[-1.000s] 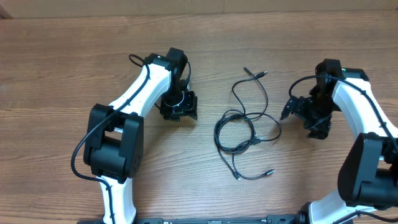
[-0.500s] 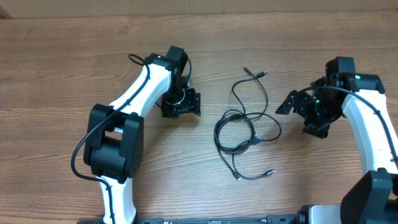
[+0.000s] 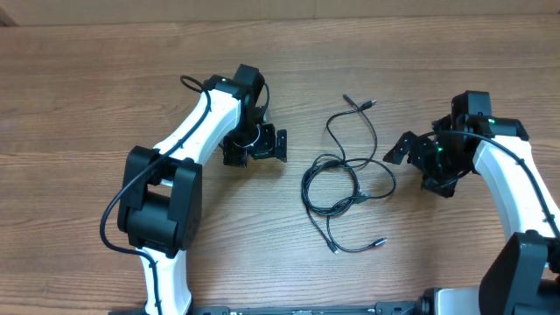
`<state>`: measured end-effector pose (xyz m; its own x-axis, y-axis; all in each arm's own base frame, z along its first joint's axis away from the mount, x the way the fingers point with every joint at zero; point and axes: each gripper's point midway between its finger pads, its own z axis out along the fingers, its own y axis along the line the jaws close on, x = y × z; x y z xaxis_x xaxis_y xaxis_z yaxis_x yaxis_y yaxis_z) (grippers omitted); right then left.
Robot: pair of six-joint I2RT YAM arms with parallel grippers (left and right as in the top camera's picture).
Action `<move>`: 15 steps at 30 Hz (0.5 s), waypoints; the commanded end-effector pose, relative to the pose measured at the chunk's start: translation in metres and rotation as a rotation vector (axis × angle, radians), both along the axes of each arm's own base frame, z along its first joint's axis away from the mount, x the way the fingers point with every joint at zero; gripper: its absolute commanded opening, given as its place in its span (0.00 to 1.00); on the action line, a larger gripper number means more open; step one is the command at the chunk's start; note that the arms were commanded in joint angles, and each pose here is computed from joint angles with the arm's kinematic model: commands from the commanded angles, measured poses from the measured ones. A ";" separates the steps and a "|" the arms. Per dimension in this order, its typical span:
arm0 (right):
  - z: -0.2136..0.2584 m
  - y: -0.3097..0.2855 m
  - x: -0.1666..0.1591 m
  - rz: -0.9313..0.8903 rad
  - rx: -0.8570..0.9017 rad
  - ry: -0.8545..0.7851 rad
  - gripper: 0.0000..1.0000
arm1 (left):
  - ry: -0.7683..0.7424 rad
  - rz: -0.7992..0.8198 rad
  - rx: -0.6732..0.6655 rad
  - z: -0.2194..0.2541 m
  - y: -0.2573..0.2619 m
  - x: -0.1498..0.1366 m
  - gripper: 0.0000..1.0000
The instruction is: Untangle cables
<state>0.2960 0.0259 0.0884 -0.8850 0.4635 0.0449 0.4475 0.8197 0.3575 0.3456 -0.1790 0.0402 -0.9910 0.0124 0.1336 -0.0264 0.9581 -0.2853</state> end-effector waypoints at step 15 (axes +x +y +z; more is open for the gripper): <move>0.002 -0.003 0.016 -0.020 0.001 -0.065 1.00 | -0.032 0.003 0.005 0.011 0.001 0.001 1.00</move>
